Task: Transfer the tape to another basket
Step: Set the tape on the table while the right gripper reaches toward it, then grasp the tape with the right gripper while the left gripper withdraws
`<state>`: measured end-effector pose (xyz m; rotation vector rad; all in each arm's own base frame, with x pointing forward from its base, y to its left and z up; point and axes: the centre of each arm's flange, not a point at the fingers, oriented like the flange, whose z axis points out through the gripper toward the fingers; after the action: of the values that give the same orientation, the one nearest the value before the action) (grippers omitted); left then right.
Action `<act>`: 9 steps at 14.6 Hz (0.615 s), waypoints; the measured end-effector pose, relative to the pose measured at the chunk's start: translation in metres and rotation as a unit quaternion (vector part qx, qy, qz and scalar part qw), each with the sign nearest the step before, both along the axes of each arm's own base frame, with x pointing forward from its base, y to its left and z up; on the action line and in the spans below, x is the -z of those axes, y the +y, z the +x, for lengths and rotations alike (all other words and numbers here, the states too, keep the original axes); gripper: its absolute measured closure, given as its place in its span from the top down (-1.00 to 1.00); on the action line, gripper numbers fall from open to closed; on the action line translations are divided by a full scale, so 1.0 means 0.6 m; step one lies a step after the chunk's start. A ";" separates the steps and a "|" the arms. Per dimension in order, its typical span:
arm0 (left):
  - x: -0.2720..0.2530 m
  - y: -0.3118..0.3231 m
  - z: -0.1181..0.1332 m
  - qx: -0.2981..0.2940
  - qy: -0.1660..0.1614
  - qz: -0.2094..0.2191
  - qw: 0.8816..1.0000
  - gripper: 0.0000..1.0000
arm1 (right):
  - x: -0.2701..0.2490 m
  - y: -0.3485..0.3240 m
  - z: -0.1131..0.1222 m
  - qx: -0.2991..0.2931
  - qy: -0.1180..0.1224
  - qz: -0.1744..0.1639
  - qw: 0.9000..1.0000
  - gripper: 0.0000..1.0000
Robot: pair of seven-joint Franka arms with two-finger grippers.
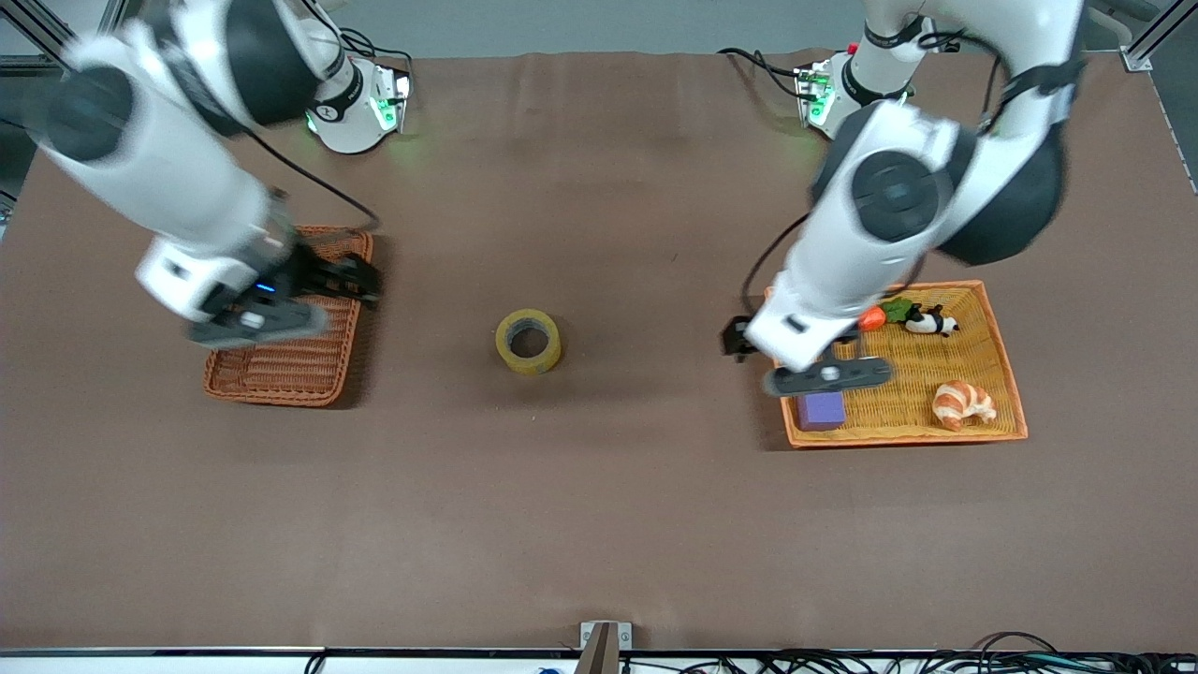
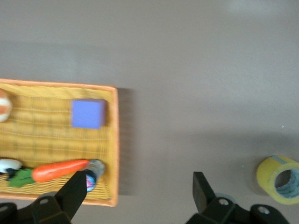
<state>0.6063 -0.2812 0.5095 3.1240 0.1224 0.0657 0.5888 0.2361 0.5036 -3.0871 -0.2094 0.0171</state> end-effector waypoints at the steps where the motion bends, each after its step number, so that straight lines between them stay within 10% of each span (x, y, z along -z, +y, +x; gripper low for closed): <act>1: -0.025 0.035 -0.008 0.002 -0.007 0.001 1.000 1.00 | 0.048 0.027 0.006 -0.004 0.000 0.005 1.000 1.00; 9: -0.158 0.272 -0.076 -0.001 -0.034 0.012 0.999 1.00 | 0.369 0.208 -0.095 -0.056 0.006 -0.003 0.998 1.00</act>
<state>0.5607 -0.1182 0.6045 3.1416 0.1256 0.1757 0.5321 0.3609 0.2824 -3.0764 -0.3820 0.0406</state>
